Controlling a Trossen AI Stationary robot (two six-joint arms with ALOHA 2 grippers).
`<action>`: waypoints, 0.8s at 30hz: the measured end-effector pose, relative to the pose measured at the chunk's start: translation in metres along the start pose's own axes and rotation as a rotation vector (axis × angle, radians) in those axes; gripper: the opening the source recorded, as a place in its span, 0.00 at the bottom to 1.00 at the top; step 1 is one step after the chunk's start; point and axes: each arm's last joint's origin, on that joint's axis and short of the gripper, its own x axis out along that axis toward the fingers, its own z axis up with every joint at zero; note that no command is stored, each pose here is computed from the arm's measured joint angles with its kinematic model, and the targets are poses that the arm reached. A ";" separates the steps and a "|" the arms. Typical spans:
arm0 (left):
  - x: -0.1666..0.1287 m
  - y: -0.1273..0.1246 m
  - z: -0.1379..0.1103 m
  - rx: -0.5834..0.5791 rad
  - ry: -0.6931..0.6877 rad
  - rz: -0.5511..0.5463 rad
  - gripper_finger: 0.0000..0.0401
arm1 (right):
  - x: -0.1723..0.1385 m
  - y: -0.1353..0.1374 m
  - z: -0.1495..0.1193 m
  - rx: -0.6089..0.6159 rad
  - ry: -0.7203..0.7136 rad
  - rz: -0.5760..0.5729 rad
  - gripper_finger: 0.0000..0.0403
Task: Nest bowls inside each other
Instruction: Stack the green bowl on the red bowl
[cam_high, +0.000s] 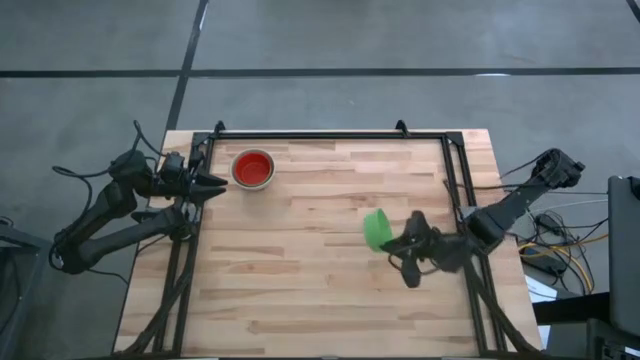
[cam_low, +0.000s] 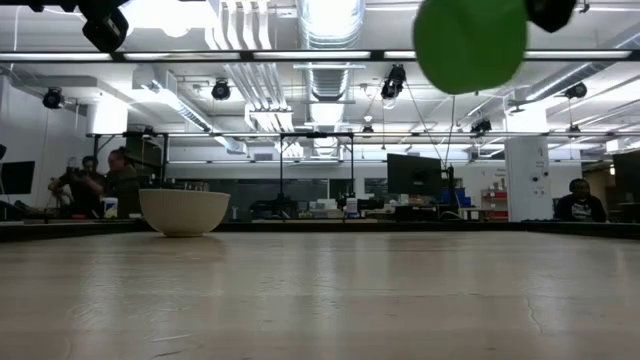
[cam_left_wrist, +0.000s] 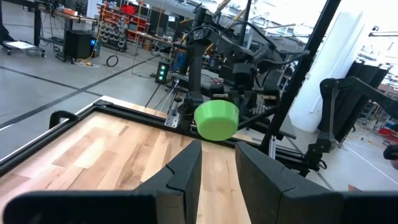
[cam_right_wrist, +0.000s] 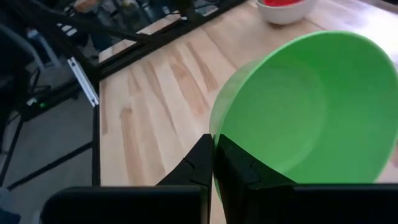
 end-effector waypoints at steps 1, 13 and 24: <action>0.000 0.000 0.000 0.000 0.000 0.000 0.26 | 0.003 -0.001 0.004 -0.013 0.003 0.012 0.02; 0.000 0.000 0.000 0.000 0.000 0.000 0.26 | 0.045 -0.027 0.050 -0.089 -0.015 0.116 0.02; 0.000 0.000 0.000 0.000 0.000 0.000 0.26 | 0.076 -0.054 0.070 -0.107 0.007 0.160 0.02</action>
